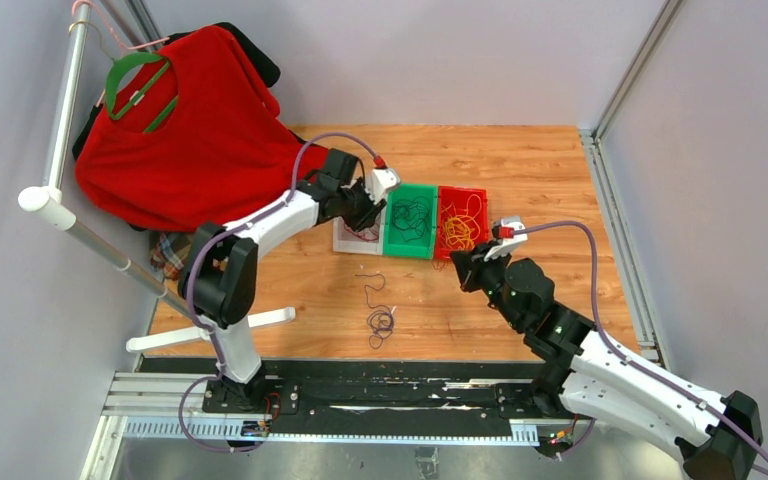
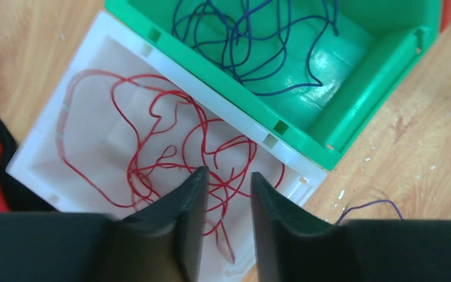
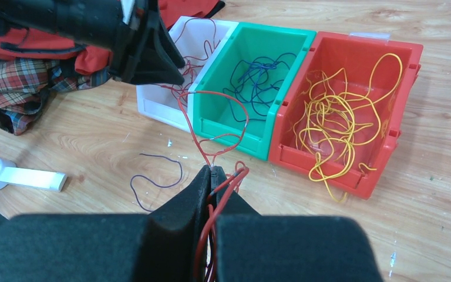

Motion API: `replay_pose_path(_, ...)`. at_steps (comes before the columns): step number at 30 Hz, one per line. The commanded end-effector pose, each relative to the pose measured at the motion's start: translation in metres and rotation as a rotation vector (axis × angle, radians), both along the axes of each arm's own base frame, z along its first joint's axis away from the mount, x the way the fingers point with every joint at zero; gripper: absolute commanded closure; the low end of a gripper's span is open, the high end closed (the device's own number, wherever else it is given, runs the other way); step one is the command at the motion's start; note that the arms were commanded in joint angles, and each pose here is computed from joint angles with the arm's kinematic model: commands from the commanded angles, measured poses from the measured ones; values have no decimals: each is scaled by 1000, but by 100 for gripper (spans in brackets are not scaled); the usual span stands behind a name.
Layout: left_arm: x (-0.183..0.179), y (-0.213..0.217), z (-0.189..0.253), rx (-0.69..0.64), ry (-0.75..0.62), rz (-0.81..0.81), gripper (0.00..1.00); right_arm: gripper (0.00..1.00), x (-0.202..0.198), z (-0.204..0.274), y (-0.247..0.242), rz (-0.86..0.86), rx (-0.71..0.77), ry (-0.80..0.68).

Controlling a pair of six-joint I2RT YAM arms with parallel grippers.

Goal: Untangle the cables

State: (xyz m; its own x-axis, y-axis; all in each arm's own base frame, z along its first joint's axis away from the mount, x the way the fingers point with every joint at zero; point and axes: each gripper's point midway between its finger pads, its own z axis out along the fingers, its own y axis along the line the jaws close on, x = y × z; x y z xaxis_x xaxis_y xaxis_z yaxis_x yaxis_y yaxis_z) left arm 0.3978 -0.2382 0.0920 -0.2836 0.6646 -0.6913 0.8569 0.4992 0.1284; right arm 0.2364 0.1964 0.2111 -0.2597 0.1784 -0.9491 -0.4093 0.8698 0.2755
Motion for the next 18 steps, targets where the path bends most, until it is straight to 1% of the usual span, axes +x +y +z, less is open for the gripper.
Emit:
replay_pose_path(1, -9, -8, 65, -163, 21, -9, 53, 100, 7, 23, 1, -1, 13, -29)
replay_pose_path(2, -12, -7, 72, -172, 26, -13, 44, 100, 8, 23, 2, 0, 12, -27)
replay_pose_path(3, -15, -7, 81, -181, 25, -18, 38, 99, 9, 24, 3, 2, 11, -26)
replay_pose_path(5, -20, -4, 94, -192, 25, -20, 29, 99, 10, 27, 7, 9, 11, -23)
replay_pose_path(7, -26, 0, 106, -197, 13, -23, 12, 99, 13, 32, 11, 16, 11, -25)
replay_pose_path(8, -27, 3, 111, -192, -1, -22, 9, 99, 15, 32, 14, 18, 5, -22)
replay_pose_path(12, -30, 17, 139, -184, -42, 16, 4, 99, 28, 38, 32, 39, -9, -12)
replay_pose_path(14, -30, 30, 159, -189, -65, 59, 2, 99, 39, 42, 50, 63, -17, -8)
replay_pose_path(18, -35, 63, 199, -167, -135, 182, 2, 99, 71, 49, 96, 108, -39, 24)
